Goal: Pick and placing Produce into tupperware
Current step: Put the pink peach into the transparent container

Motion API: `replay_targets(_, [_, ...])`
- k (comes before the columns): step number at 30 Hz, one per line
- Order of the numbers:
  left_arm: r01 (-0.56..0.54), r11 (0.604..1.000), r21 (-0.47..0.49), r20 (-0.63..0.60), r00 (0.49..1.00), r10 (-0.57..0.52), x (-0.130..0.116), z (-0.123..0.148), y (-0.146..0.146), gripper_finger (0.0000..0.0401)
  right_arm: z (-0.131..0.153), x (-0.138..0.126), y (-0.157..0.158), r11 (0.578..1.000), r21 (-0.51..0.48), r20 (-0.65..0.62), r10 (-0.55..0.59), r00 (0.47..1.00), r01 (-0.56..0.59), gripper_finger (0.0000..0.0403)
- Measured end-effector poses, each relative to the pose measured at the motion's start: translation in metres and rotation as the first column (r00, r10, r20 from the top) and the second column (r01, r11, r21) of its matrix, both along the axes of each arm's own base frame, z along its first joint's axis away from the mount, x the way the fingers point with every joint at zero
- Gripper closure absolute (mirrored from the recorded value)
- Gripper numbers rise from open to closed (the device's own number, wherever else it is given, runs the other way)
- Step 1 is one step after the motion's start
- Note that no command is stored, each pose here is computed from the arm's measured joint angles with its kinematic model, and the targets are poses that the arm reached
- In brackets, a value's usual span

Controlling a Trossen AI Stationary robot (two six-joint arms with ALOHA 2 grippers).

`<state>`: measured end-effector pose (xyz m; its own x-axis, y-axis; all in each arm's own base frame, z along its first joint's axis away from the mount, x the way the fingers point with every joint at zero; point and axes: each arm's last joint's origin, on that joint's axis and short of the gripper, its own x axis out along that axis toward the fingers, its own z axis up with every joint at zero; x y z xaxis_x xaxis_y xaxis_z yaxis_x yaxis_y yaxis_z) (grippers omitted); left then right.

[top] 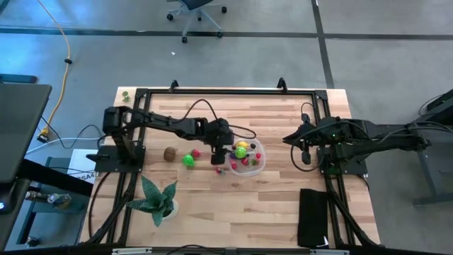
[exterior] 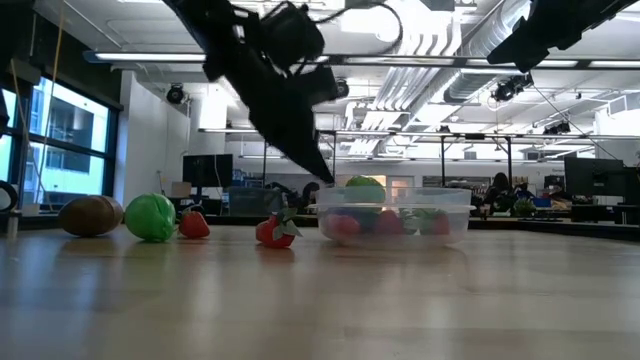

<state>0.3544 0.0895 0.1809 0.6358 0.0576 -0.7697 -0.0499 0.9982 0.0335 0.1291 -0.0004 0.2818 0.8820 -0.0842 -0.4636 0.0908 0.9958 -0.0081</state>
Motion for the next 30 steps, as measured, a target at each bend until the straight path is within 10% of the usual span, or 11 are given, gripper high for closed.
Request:
replay_targets(8, [-0.064, 0.997, -0.040, -0.117, 0.991, 0.059, -0.038, 0.040, -0.005, 0.0263, 0.000, 0.000, 0.000, 1.000, 0.000, 0.000, 0.001, 1.000, -0.001, 0.0373])
replay_targets(30, [-0.042, 0.996, -0.075, -0.124, 0.992, 0.032, -0.049, -0.019, -0.041, 0.0253, 0.000, 0.000, 0.000, 1.000, 0.000, 0.000, 0.000, 1.000, 0.000, 0.0373])
